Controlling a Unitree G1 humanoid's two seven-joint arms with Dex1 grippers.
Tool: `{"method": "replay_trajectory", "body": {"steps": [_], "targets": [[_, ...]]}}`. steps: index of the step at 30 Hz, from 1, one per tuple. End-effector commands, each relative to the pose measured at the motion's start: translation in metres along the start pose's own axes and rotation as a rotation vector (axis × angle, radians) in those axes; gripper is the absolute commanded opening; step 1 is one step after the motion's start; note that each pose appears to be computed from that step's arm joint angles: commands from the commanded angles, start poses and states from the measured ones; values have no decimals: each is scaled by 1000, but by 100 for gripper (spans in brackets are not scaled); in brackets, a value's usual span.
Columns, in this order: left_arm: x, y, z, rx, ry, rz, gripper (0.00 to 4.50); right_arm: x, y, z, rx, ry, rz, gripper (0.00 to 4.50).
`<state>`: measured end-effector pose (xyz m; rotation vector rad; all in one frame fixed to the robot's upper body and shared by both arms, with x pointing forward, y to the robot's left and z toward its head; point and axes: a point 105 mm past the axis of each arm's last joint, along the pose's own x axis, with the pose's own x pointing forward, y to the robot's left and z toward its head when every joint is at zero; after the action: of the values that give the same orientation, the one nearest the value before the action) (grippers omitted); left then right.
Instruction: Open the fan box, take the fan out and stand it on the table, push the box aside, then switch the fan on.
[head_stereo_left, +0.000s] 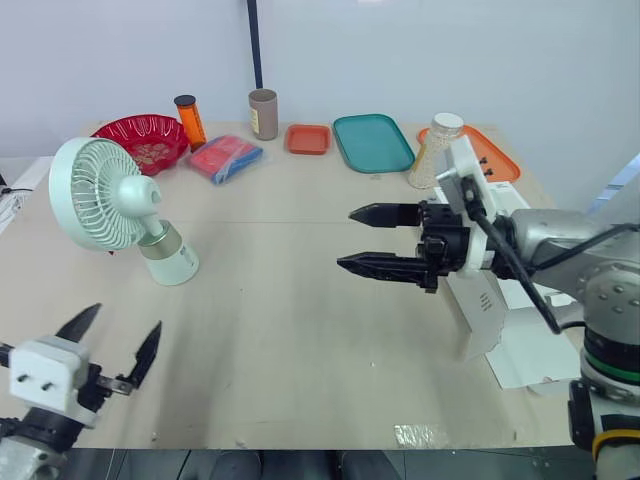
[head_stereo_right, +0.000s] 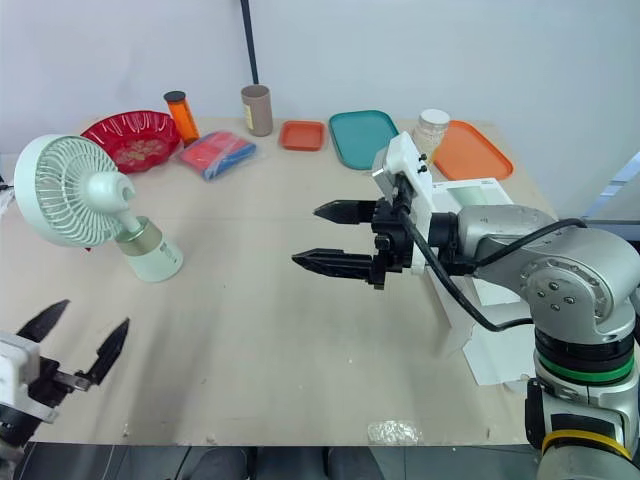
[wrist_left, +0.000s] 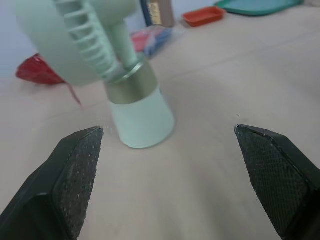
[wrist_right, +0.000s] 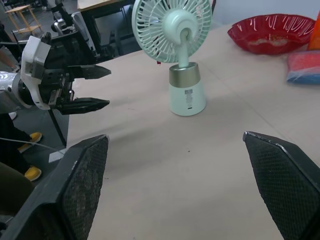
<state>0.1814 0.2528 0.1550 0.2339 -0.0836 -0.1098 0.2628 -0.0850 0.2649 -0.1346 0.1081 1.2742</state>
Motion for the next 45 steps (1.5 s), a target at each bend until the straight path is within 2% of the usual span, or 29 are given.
{"method": "replay_trajectory", "body": {"steps": [1, 7, 10, 20, 27, 31, 41, 42, 44, 45], "targets": [[4, 18, 18, 14, -51, 47, 450, 2, 1, 11, -57, -26, -10, 440], [21, 39, 37, 15, -92, 43, 450, 7, 1, 6, -101, 4, -29, 440], [22, 51, 37, 1, -90, 89, 450, 9, 5, 5, -106, 3, -17, 440], [39, 62, 41, -45, -130, 184, 450, 12, 6, 4, -107, 3, -22, 440], [64, 56, 35, -112, -143, 138, 450, 11, 5, 4, -118, 2, -46, 440], [77, 54, 42, -139, -181, 128, 450, 12, 7, 3, -116, 0, -43, 440], [79, 55, 45, -150, -193, 134, 450, 12, 8, -1, -108, -1, -58, 440], [79, 56, 44, -150, -192, 139, 397, 12, 8, -1, -107, -2, -58, 450], [78, 57, 43, -149, -189, 144, 361, 12, 8, -2, -106, -3, -58, 450], [78, 57, 43, -148, -188, 144, 306, 12, 8, -2, -106, -3, -59, 450]]}}
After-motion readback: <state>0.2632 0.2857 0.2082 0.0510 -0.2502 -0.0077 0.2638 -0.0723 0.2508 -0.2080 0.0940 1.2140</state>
